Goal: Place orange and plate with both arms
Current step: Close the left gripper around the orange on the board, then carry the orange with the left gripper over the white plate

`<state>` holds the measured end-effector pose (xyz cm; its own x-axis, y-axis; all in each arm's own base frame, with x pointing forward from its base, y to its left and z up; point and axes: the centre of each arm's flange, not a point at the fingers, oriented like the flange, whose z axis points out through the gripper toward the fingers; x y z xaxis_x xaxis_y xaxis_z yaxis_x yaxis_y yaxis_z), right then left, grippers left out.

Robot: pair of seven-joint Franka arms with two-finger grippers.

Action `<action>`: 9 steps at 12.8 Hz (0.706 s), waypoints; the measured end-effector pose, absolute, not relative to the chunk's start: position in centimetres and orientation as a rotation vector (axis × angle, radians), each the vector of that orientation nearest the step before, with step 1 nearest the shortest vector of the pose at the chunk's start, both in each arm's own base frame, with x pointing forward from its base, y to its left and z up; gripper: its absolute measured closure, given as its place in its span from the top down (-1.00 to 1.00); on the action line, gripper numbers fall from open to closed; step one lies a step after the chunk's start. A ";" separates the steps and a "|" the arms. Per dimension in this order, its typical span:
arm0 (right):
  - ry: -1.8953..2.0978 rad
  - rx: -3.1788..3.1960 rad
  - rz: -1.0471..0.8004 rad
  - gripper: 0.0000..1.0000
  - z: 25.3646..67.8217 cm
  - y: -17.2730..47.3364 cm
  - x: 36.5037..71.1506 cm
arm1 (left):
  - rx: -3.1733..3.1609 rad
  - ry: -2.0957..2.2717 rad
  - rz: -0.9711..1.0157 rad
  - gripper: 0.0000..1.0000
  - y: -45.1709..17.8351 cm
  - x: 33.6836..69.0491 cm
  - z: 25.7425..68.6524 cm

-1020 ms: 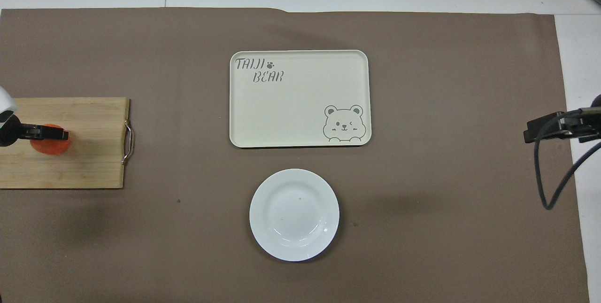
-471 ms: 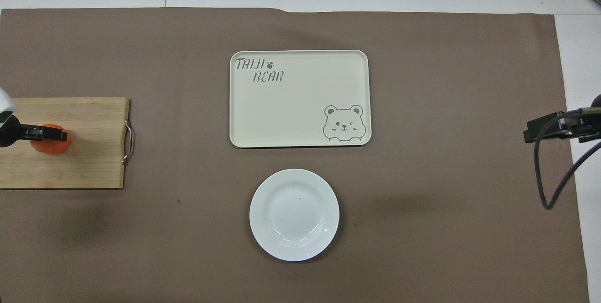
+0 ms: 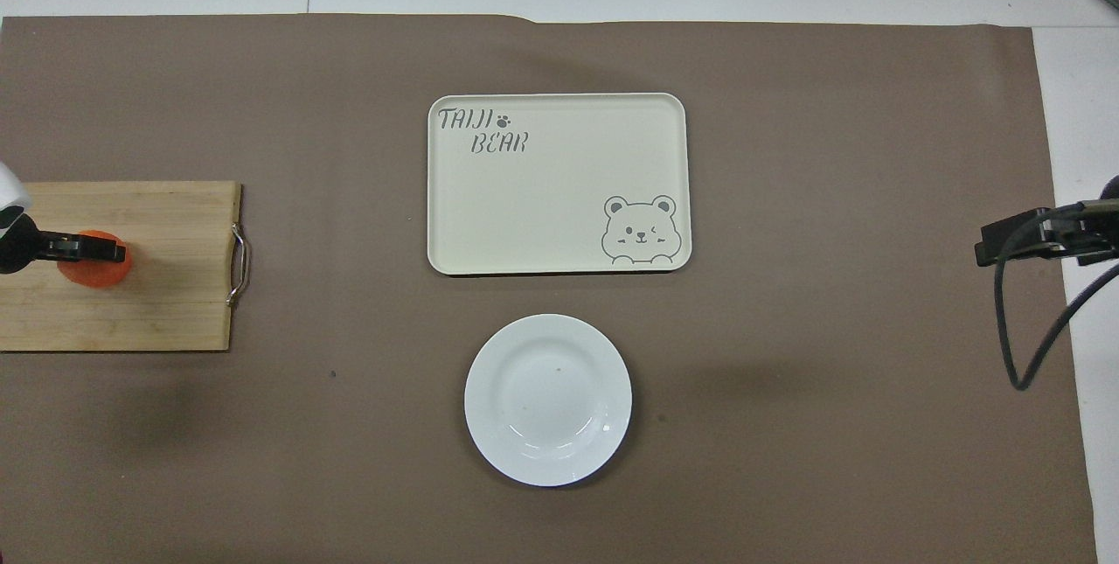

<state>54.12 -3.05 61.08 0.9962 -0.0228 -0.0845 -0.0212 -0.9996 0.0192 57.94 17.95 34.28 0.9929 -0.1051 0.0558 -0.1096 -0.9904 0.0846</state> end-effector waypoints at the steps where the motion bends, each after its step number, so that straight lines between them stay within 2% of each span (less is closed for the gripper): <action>1: -0.034 3.120 -0.132 1.00 61.1 -3.1 54.1 | 3.048 -0.168 0.080 0.62 17.8 58.0 34.3; 7: -0.034 3.120 -0.132 1.00 61.1 -3.1 54.1 | 3.056 -0.194 0.120 0.62 17.1 57.7 38.2; 9: -0.034 3.120 -0.132 1.00 61.1 -3.1 54.1 | 3.045 -0.257 0.088 0.62 14.6 57.4 40.5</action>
<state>54.12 -3.05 61.08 0.9962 -0.0228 -0.0844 -0.0212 -0.9996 0.0192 57.36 14.65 40.48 0.9842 -0.1649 0.0642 -0.1698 -0.9823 0.0796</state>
